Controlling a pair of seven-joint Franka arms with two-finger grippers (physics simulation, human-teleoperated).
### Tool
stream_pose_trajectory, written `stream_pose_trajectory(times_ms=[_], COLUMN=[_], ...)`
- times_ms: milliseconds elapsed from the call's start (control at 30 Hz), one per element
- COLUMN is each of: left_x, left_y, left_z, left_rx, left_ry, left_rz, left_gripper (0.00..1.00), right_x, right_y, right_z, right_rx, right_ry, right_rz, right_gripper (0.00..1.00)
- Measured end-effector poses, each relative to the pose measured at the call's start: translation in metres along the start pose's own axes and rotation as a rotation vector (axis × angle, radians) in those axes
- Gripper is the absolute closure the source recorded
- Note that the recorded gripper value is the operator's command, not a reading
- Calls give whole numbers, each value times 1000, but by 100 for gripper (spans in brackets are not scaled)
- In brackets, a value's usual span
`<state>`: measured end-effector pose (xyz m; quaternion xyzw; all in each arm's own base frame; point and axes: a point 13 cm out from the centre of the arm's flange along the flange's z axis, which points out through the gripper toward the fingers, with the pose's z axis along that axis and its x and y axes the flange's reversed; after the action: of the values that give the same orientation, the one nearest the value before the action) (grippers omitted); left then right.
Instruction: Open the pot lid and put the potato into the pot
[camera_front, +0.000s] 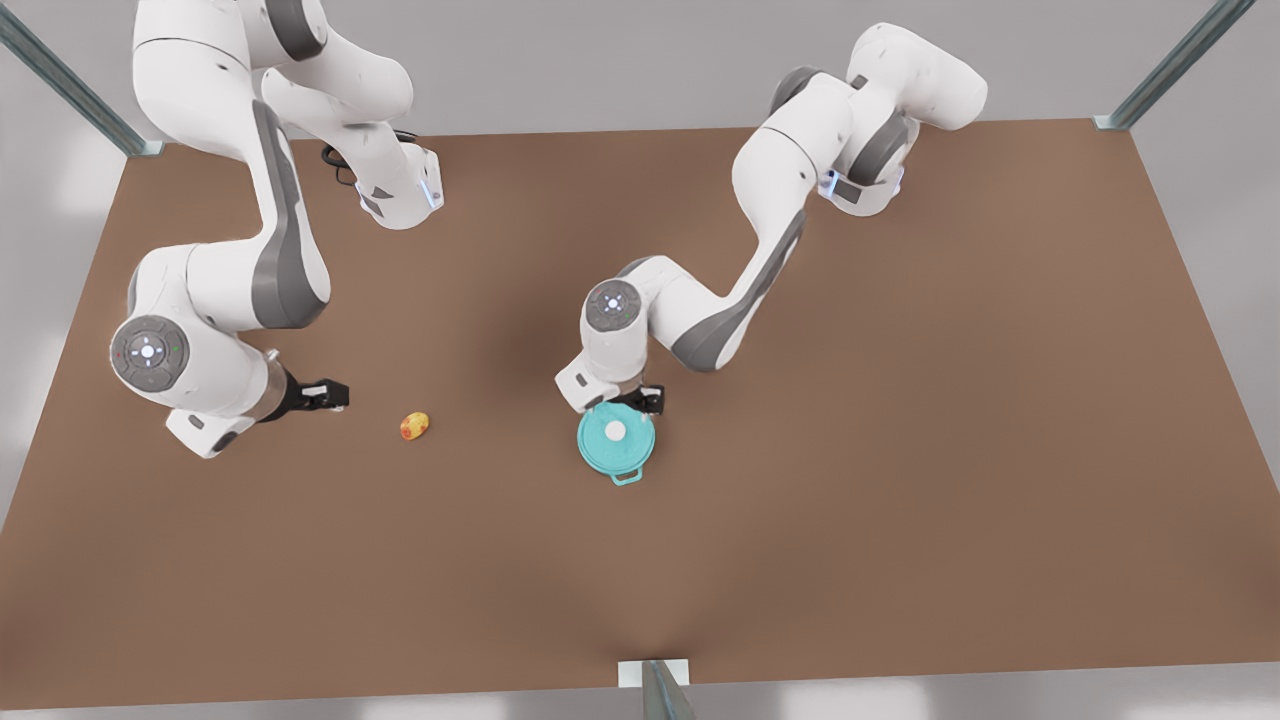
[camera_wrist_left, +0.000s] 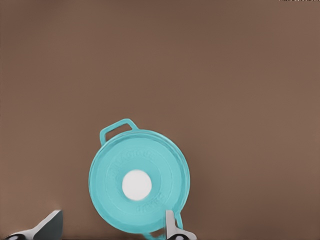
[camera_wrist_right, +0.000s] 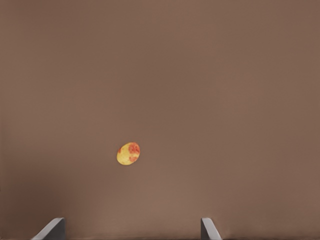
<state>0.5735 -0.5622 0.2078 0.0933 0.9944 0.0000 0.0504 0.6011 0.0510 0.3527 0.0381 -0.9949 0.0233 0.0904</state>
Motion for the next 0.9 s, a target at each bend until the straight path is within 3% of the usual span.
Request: stream_pose_trajectory(times_ms=[233,400,900], left_x=[-16,-32,-4], left_y=[-6,-9,-17], left_z=[29,40,94], left_rx=[29,71,21], left_ry=[-60,-110,-87], left_rz=[-185,-282,-391], left_gripper=[0,0,1], right_x=[38,28,-4], right_y=[30,43,54], right_z=[110,147,220], right_rx=[-21,-52,-108], right_ry=[82,37,-92], right_rz=[168,297,557], right_gripper=[0,0,0])
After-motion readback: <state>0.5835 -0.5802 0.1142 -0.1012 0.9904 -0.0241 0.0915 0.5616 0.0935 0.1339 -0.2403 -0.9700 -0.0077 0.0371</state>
